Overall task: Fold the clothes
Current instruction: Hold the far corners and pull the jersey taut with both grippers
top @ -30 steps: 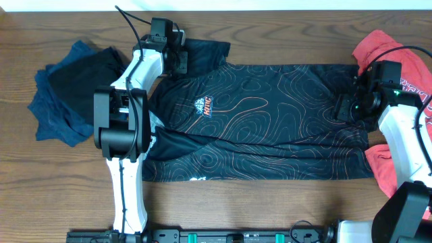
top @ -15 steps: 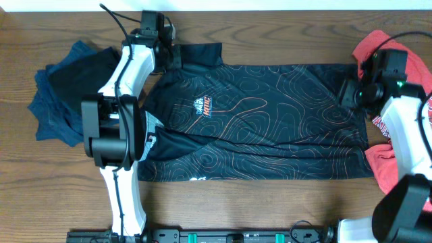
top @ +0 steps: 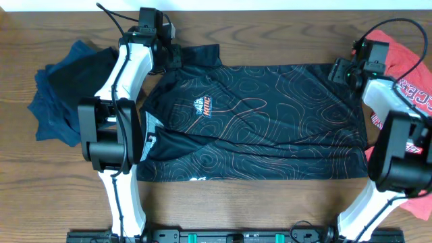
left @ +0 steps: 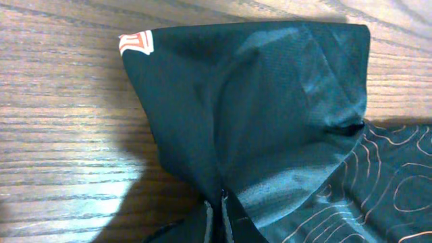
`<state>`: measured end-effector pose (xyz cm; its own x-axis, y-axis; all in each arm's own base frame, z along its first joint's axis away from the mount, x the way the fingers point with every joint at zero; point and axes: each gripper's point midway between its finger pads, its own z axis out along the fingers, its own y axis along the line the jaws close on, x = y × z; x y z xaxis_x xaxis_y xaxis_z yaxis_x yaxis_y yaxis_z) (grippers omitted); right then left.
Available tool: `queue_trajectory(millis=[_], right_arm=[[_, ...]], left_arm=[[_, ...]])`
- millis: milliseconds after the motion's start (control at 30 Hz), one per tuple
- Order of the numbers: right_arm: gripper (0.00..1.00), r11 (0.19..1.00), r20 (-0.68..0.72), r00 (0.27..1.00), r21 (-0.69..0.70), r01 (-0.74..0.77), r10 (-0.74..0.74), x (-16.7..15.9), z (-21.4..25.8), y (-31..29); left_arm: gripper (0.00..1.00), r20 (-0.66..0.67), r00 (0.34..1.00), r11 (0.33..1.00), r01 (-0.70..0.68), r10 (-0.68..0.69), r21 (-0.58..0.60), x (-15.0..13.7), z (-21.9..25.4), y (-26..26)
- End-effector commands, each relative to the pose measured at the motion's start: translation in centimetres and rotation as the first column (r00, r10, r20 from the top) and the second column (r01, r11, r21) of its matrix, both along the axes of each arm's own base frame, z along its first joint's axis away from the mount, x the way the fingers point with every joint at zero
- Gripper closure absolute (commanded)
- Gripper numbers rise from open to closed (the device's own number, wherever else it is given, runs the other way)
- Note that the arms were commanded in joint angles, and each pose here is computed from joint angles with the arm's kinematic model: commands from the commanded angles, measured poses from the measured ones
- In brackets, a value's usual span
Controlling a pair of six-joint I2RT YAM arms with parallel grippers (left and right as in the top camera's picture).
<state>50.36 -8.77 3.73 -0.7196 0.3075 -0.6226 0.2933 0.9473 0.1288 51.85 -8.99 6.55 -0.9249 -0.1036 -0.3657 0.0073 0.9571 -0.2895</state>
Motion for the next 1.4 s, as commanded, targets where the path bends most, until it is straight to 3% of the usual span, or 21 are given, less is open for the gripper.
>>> queue_trajectory(millis=[0, 267, 1000, 1067, 1167, 1233, 1367], right_arm=[[0.29, 0.999, 0.01, 0.999, -0.006, 0.045, -0.045, 1.1, -0.8, -0.4], [0.28, 0.992, 0.041, 0.994, -0.068, 0.106, -0.104, 2.1, -1.1, -2.5], [0.28, 0.99, 0.07, 0.99, -0.062, 0.124, -0.119, 2.8, -2.9, -3.9], [0.36, 0.99, 0.069, 0.99, -0.061, 0.123, -0.119, 2.8, -3.0, -3.9], [0.87, 0.99, 0.076, 0.99, -0.061, 0.124, -0.12, 2.9, -2.9, -3.9], [0.98, 0.99, 0.077, 0.99, -0.062, 0.125, -0.12, 3.0, -2.8, -4.0], [0.99, 0.99, 0.069, 0.99, -0.061, 0.124, -0.12, 2.8, -3.0, -4.0]], left_arm=[[0.94, 0.018, 1.0, 1.0, 0.005, -0.005, -0.022, 0.3, 1.1, -0.4], [0.94, -0.007, 1.0, 1.0, 0.005, -0.005, -0.019, -0.3, 0.8, -0.4], [0.94, -0.011, 1.0, 1.0, 0.003, -0.003, -0.012, -0.4, 0.7, -0.2], [0.94, -0.011, 1.0, 1.0, 0.002, -0.002, -0.012, -0.4, 0.7, -0.2], [0.94, -0.012, 1.0, 1.0, 0.002, -0.002, -0.012, -0.4, 0.7, -0.2], [0.94, -0.012, 1.0, 1.0, 0.002, -0.002, -0.012, -0.4, 0.7, -0.2], [0.94, -0.013, 1.0, 1.0, 0.002, -0.002, -0.012, -0.4, 0.7, -0.2]])
